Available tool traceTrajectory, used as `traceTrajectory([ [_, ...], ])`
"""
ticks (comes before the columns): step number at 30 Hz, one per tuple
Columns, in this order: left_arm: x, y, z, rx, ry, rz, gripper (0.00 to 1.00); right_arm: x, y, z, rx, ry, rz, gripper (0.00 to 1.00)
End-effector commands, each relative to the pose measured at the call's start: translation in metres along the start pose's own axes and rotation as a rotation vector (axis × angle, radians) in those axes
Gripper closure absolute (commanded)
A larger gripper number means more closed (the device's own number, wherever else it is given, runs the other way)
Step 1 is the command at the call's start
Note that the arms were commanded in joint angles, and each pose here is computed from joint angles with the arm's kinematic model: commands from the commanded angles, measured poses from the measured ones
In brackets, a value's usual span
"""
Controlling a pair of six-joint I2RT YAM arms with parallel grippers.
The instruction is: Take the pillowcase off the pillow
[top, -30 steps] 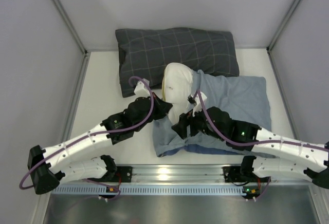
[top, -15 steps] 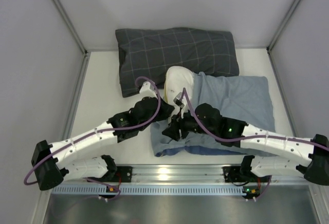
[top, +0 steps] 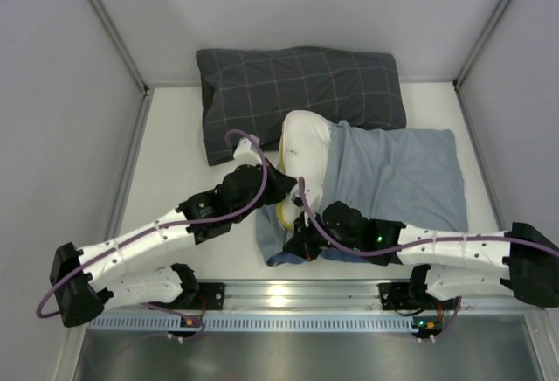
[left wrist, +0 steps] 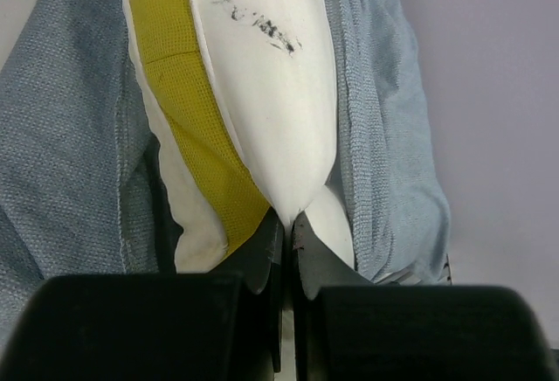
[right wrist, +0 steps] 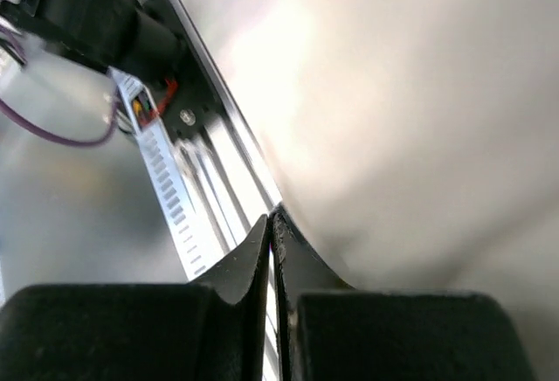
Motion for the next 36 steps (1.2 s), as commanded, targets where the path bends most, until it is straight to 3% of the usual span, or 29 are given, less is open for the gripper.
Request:
traceTrajectory([
  [1,-0.025,-0.055,0.036,-0.122,-0.116,-0.207,1.00,0.002,-0.001,-0.010,0.062,-0.060,-0.024,1.00],
  [8,-0.049,-0.056,0.048,-0.121,-0.140,-0.233,1.00,-0.021,-0.036,-0.061,0.143,-0.001,-0.231,1.00],
  [10,-0.055,-0.054,0.049,-0.099,-0.137,-0.234,1.00,-0.035,-0.032,-0.047,0.127,-0.031,-0.240,1.00],
  [12,-0.056,-0.046,0.045,-0.068,-0.117,-0.212,1.00,-0.053,-0.024,-0.035,0.105,-0.036,-0.227,0.76],
  [13,-0.058,-0.044,0.045,-0.064,-0.116,-0.215,1.00,-0.062,-0.015,-0.014,0.093,-0.075,-0.202,0.55],
  [16,-0.058,-0.033,0.038,-0.045,-0.096,-0.204,1.00,-0.087,-0.003,0.022,0.077,-0.125,-0.192,0.40],
  [26,-0.080,-0.029,0.045,0.002,-0.102,-0.208,1.00,-0.084,-0.012,0.056,0.035,-0.064,-0.345,0.27],
  [36,-0.116,-0.008,0.065,0.016,-0.179,-0.151,1.00,-0.080,-0.087,0.043,0.120,0.038,-0.578,0.27],
])
Point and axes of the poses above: each gripper's point midway between its finger pads, its own x axis out along the fingers, its own y axis along the line the jaws close on, z = x × y, the point moved 5 cm from there along -x, back along the fingers, and after that the axes turned 11 degrees about -x, right-handed, at the moved point
